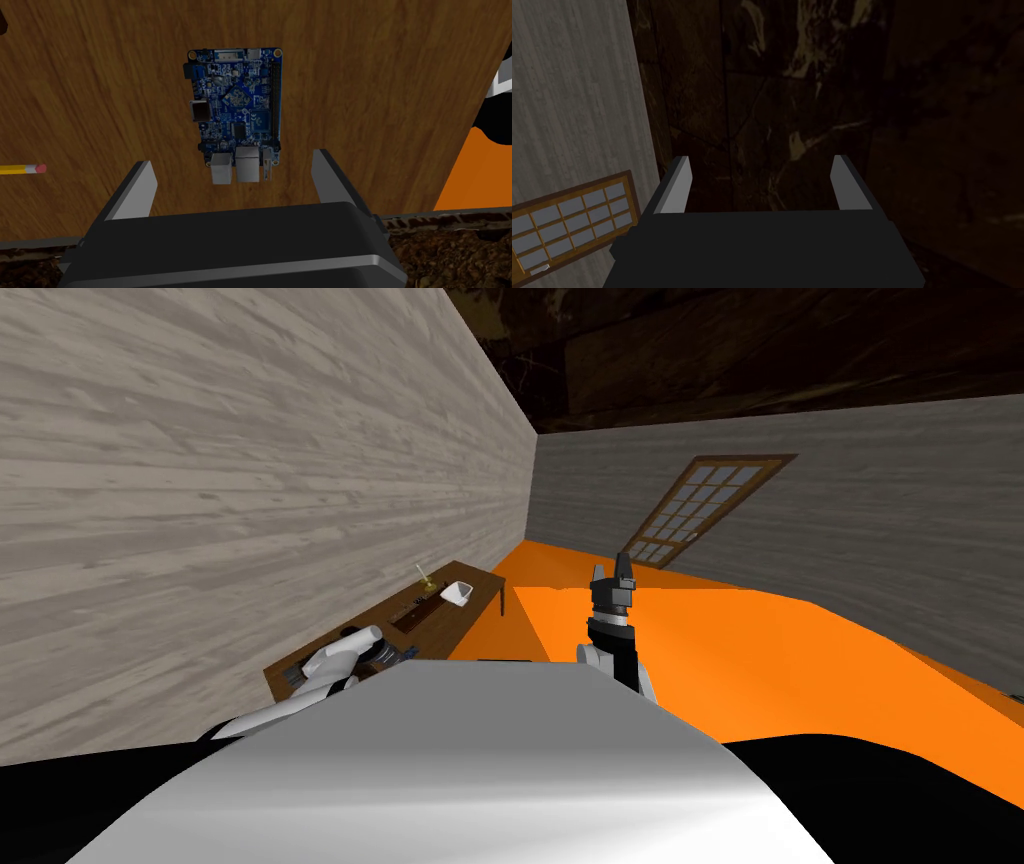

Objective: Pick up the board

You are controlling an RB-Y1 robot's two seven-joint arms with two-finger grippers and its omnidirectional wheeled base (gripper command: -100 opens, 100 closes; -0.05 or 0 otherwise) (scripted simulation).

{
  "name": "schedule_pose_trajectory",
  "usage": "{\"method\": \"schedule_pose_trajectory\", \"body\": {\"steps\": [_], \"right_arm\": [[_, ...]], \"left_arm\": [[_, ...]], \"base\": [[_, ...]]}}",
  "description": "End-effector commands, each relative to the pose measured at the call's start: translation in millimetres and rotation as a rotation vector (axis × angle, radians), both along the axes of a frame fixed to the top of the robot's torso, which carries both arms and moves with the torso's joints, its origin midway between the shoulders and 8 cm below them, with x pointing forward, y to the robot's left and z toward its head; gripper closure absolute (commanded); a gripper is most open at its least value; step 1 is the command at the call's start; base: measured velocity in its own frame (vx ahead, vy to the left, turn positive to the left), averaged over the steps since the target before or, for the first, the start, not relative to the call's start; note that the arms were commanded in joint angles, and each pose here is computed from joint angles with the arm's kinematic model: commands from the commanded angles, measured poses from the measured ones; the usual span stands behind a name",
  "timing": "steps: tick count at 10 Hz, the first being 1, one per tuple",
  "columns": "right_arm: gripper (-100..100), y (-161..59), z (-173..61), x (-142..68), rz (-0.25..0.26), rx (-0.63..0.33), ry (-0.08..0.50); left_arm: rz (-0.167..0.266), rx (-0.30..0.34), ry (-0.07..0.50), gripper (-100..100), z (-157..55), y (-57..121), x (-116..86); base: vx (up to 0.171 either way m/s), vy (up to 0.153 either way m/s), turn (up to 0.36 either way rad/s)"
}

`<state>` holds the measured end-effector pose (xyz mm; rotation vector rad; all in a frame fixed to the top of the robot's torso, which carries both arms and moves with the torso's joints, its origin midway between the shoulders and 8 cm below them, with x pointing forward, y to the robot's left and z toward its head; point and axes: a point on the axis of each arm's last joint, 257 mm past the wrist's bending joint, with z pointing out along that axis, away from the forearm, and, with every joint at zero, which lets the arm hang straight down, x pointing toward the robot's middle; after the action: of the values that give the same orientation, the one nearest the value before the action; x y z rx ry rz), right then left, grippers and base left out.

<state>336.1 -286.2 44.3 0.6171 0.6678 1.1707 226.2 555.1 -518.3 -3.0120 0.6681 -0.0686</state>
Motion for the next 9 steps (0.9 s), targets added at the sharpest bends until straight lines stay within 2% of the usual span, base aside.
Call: {"method": "schedule_pose_trajectory", "body": {"steps": [1,2,3,4,7,8,9], "right_arm": [[0,0,0,0,0.0,0.0,0.0],[0,0,0,0,0.0,0.0,0.0],[0,0,0,0,0.0,0.0,0.0],[0,0,0,0,0.0,0.0,0.0],[0,0,0,0,0.0,0.0,0.0],[0,0,0,0,0.0,0.0,0.0],[0,0,0,0,0.0,0.0,0.0]], "left_arm": [[0.019,-0.036,0.023,-100,-6,-9.2,-8],[0.012,-0.023,0.015,-100,-6,-6.0,-6],[0.013,-0.025,0.016,0,-6,-6.7,-6],[0.044,-0.031,0.015,-100,-10,-0.8,-22],[0.139,-0.04,0.013,-100,-21,16.2,-70],[0.139,-0.04,0.013,-100,-21,16.2,-70],[0.171,-0.041,0.012,-100,-23,21.7,-86]], "base": [[0.035,0.037,-0.21],[0.017,0.021,-0.046],[0.0,0.0,0.0],[-0.007,-0.004,-0.235],[-0.024,-0.005,-0.316],[-0.02,-0.002,-0.125],[-0.015,-0.007,-0.213]]}}
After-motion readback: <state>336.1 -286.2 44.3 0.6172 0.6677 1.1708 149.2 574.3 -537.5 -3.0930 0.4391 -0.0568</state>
